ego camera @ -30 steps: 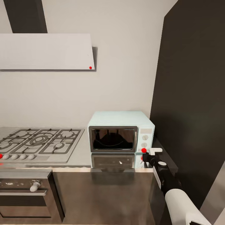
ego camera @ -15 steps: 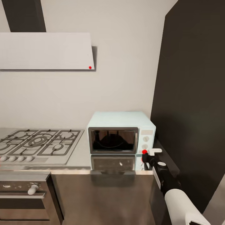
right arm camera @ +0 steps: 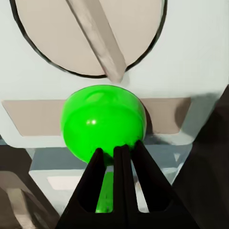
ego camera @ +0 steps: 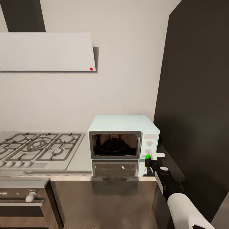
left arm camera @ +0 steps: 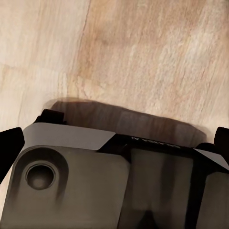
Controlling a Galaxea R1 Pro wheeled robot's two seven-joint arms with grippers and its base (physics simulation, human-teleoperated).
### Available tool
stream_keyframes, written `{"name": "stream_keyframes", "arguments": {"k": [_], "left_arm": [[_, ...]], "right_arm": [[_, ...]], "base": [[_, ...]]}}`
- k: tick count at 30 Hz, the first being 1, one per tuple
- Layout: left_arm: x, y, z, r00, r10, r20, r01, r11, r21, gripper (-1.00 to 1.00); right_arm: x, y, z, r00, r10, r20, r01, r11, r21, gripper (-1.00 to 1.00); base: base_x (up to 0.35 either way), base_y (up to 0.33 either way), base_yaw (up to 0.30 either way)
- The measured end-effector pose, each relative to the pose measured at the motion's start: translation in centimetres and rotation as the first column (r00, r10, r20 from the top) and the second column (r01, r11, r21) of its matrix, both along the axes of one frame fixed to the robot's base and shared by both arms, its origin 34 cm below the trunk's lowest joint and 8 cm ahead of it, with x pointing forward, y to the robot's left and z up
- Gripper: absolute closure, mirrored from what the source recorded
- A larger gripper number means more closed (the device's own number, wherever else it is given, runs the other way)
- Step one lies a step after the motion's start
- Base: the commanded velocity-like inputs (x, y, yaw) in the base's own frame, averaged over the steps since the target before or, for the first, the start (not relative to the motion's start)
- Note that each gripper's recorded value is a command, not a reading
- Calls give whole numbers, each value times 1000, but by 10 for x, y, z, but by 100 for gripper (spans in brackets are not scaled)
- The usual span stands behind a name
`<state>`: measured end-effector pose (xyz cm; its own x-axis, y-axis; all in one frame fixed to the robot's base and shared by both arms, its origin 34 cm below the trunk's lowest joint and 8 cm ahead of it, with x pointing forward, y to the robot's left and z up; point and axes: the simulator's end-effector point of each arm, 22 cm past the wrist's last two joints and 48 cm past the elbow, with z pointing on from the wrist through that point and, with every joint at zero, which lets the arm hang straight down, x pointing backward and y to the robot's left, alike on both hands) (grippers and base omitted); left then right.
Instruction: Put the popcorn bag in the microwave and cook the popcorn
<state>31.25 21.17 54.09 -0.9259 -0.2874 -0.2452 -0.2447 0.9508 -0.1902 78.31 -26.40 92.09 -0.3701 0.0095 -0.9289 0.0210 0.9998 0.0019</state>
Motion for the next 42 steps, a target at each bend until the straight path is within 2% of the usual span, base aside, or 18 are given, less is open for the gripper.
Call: {"name": "stream_keyframes", "arguments": {"k": [11,14,17,27,31,34,35,37,39,42], "left_arm": [[0,-3,-1,1000,2,-4,-2,1000,-3,-100],[0,-3,-1,1000,2,-4,-2,1000,-3,-100],[1,-2,-1,1000,2,-3,-2,1000,-2,-100],[1,-1,-1,1000,4,-3,-4,1000,-2,-100],[1,0,-1,1000,4,-3,-4,1000,0,-100],[0,1,-1,1000,6,-3,-6,1000,0,-100],[0,1,-1,1000,6,-3,-6,1000,0,-100],[0,1,-1,1000,6,-3,-6,1000,1,-100],[0,1,-1,1000,6,-3,-6,1000,0,-100],[0,2,-1,1000,7,-3,-7,1000,1,-100]], "right_arm": [[2,0,-2,1000,5,-2,-5,1000,-8,100],[4,0,5,1000,7,11,-7,1000,-11,100],[10,-5,29,999,0,52,1,1000,-22,100],[8,0,23,1000,1,14,0,1000,-7,100],[-7,10,-24,996,24,-83,-23,1000,9,100],[-39,30,-92,971,60,-233,-52,998,40,100],[-55,31,-119,953,70,-295,-58,997,47,100],[-98,19,-175,902,78,-426,-62,997,52,100],[-140,6,-216,858,80,-507,-58,997,59,100],[-160,-19,-232,840,56,-540,-39,998,42,100]], "base": [[-328,0,0],[-337,0,0],[-336,0,0],[-332,0,0],[-80,0,0],[-3,0,0],[0,0,0],[0,0,0],[0,0,0],[0,0,0]]}}
